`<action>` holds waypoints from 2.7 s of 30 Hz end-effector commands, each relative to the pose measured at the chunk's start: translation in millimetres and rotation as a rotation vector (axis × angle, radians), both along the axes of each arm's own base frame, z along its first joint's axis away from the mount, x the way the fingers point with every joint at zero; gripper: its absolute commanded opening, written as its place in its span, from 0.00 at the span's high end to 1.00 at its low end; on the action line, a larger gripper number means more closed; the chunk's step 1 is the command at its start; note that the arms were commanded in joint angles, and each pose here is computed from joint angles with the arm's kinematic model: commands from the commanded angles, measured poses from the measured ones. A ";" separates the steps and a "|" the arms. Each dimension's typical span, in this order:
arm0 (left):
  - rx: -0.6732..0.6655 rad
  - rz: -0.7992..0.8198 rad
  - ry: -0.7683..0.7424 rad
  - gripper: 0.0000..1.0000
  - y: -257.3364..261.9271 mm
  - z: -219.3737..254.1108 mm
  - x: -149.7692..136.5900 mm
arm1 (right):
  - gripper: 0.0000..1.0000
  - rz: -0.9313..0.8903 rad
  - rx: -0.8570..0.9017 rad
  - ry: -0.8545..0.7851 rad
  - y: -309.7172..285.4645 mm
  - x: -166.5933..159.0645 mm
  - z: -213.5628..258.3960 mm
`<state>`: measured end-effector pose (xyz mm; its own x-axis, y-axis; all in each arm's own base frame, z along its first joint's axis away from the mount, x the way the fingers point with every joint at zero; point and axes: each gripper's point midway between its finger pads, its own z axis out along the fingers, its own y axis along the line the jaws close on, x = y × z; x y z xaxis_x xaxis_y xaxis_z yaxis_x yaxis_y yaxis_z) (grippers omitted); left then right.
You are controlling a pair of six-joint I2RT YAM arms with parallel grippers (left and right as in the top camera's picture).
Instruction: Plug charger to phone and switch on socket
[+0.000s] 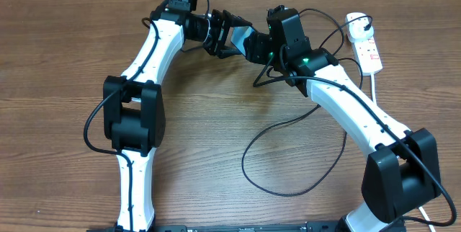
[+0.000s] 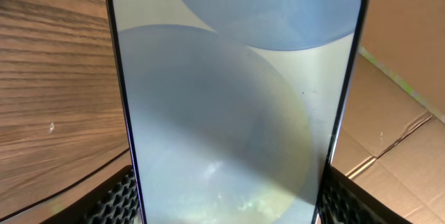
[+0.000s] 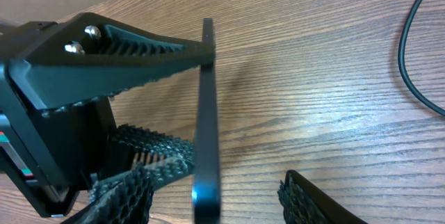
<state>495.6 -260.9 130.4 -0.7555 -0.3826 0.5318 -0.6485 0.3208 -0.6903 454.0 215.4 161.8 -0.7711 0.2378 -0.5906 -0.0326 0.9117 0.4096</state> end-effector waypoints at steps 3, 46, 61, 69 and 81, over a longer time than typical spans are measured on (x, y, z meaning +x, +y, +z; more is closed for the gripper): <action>-0.022 -0.038 -0.032 0.37 -15.8 11.4 -3.0 | 0.43 -0.005 0.009 -0.035 2.8 5.8 13.8; -0.034 -0.031 -0.006 0.36 -16.6 12.8 -4.2 | 0.59 -0.021 -0.019 -0.004 -2.4 3.3 3.8; -0.051 -0.037 0.008 0.36 -18.2 15.3 -6.3 | 0.64 -0.050 -0.043 -0.020 -8.3 6.8 4.6; -0.051 -0.037 0.008 0.37 -18.5 15.2 -6.5 | 0.64 -0.050 -0.042 -0.020 -8.2 6.9 4.7; -0.058 -0.041 0.013 0.36 -19.3 16.4 -7.5 | 0.68 -0.051 -0.041 -0.022 -8.0 7.5 4.6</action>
<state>488.1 -274.3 131.0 -0.7458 -0.3685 0.5550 -0.6627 0.3255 -0.6744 454.2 205.0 157.3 -0.7658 0.2413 -0.5961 0.0060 0.9296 0.3685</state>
